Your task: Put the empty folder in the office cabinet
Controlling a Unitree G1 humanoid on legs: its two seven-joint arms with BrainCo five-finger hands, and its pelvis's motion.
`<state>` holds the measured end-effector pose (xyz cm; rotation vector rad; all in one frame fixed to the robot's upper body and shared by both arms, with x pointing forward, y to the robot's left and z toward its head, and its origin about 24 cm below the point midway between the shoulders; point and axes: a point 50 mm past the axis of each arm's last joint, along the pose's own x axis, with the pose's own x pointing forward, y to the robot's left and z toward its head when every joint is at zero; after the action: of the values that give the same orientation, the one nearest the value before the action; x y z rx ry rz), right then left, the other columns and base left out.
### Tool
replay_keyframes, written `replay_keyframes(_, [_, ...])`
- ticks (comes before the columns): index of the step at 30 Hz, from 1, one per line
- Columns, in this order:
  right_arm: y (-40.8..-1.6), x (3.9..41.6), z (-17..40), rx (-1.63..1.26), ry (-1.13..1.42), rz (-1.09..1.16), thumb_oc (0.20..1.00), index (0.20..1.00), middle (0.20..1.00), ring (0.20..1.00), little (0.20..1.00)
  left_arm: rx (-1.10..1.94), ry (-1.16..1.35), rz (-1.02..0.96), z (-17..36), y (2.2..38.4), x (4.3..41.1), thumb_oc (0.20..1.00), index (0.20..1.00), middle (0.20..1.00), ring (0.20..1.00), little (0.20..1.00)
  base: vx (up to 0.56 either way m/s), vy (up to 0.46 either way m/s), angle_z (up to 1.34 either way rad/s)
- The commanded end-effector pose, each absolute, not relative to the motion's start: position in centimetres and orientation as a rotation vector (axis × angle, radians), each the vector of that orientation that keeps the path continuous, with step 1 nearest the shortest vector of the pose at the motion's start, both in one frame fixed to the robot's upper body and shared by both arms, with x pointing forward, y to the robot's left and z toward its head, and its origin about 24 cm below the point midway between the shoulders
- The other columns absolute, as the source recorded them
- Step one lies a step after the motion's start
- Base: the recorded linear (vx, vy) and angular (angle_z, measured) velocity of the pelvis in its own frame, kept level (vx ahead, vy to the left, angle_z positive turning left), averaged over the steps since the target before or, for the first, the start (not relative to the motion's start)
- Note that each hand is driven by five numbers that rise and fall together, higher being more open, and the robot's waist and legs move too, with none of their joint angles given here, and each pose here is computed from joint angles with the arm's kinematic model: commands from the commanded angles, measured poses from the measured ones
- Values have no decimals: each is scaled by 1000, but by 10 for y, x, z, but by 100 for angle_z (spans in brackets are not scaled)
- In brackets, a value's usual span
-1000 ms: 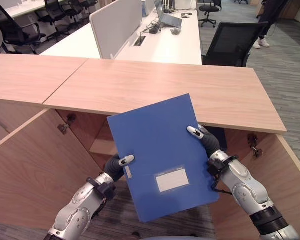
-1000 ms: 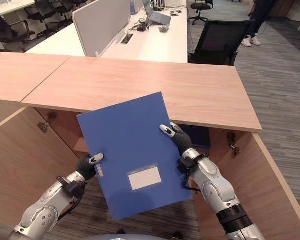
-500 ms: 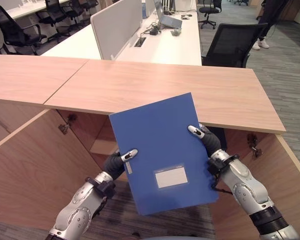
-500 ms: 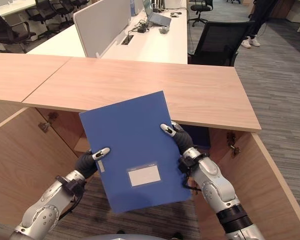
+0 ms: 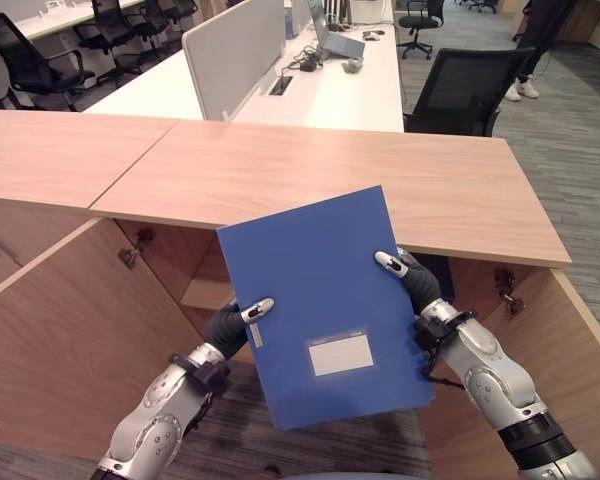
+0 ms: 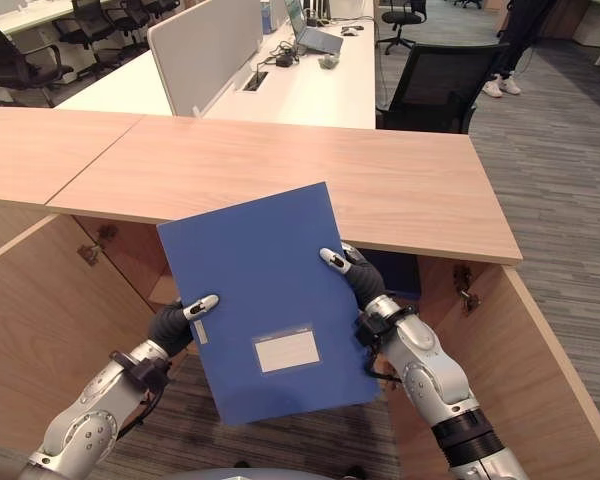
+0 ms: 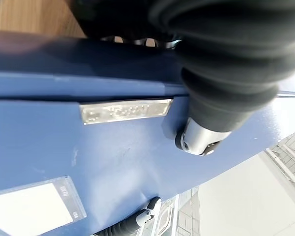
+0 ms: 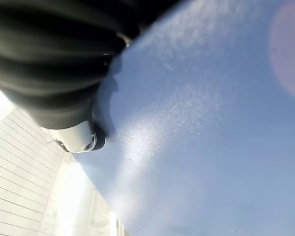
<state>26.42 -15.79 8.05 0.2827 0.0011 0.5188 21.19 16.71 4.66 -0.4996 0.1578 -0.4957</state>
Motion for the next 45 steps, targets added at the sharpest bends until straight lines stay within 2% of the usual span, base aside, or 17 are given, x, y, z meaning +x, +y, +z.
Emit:
replay_keyframes(1, [-142, 270, 114, 327, -176, 601, 200, 200, 200, 200, 200, -461, 49, -555, 66, 169, 216, 200, 200, 200, 200, 200, 0, 0, 0])
replay_keyframes(8, [-142, 270, 114, 322, -172, 599, 200, 200, 200, 200, 200, -455, 45, -551, 66, 170, 216, 200, 200, 200, 200, 200, 0, 0, 0])
replay_keyframes(9, [-142, 270, 114, 322, -172, 599, 278, 278, 278, 278, 278, -455, 45, -551, 66, 170, 216, 200, 200, 200, 200, 200, 0, 0, 0])
replay_keyframes(10, [-142, 270, 113, 325, -168, 596, 758, 758, 758, 758, 758, -455, 43, -547, 66, 170, 216, 200, 200, 200, 200, 200, 0, 0, 0])
replay_keyframes(11, [-142, 270, 113, 325, -168, 596, 1000, 1000, 1000, 1000, 1000, -455, 43, -547, 66, 170, 216, 200, 200, 200, 200, 200, 0, 0, 0])
replay_keyframes(33, [-163, 265, 99, 332, -136, 490, 1000, 1000, 1000, 1000, 1000, -425, 31, -493, 64, 181, 215, 200, 200, 200, 200, 200, 0, 0, 0])
replay_keyframes(45, [-224, 251, 64, 278, -39, 212, 1000, 1000, 1000, 1000, 1000, -318, 64, -374, 55, 227, 201, 200, 200, 200, 200, 200, 0, 0, 0])
